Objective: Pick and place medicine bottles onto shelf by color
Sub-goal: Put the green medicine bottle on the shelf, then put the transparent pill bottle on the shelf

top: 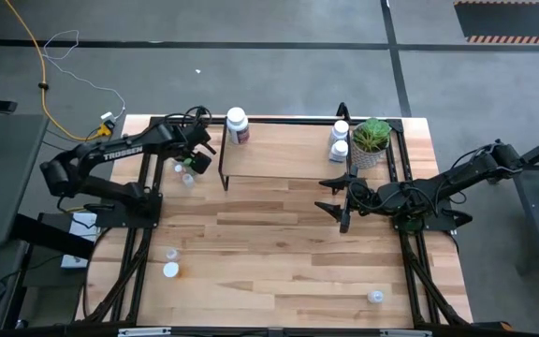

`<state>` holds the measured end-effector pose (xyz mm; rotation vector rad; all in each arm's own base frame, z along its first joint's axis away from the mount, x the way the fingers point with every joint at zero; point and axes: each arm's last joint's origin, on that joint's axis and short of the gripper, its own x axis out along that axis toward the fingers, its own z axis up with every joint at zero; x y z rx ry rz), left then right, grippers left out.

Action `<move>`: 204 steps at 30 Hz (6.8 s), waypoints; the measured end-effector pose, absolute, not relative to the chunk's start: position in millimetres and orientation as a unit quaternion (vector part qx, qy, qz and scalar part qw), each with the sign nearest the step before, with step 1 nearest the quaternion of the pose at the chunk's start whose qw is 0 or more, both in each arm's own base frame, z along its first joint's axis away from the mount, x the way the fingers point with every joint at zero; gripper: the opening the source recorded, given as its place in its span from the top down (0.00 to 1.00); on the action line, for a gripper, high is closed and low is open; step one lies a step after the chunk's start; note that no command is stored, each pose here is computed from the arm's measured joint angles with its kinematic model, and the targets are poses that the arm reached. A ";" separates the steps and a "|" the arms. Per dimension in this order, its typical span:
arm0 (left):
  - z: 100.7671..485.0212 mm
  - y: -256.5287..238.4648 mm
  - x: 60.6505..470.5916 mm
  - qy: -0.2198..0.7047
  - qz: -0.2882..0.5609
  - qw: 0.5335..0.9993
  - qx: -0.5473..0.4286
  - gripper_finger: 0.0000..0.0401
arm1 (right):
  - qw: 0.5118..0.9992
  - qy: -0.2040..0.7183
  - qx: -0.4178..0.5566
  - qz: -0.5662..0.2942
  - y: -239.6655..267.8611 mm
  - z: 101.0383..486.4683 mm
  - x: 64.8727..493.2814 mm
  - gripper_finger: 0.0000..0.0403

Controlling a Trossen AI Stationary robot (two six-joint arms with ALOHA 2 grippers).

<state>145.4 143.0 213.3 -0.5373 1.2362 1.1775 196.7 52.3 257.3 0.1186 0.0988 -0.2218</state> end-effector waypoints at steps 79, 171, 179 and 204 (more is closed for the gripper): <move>415.4 73.1 202.7 0.444 0.358 0.788 -0.232 0.53 | 0.991 0.049 0.059 -0.111 52.3 257.2 196.7 0.27; 408.3 132.9 298.2 0.580 0.248 0.776 -0.004 0.23 | 0.991 0.053 0.057 -0.111 52.2 256.6 196.6 0.27; 444.7 101.3 280.4 0.499 0.242 0.831 -0.050 0.23 | 0.990 0.059 0.056 -0.111 52.2 255.3 196.4 0.27; 461.9 -42.7 225.5 0.250 0.310 0.913 0.082 0.23 | 0.991 0.056 0.057 -0.111 52.2 255.9 196.5 0.27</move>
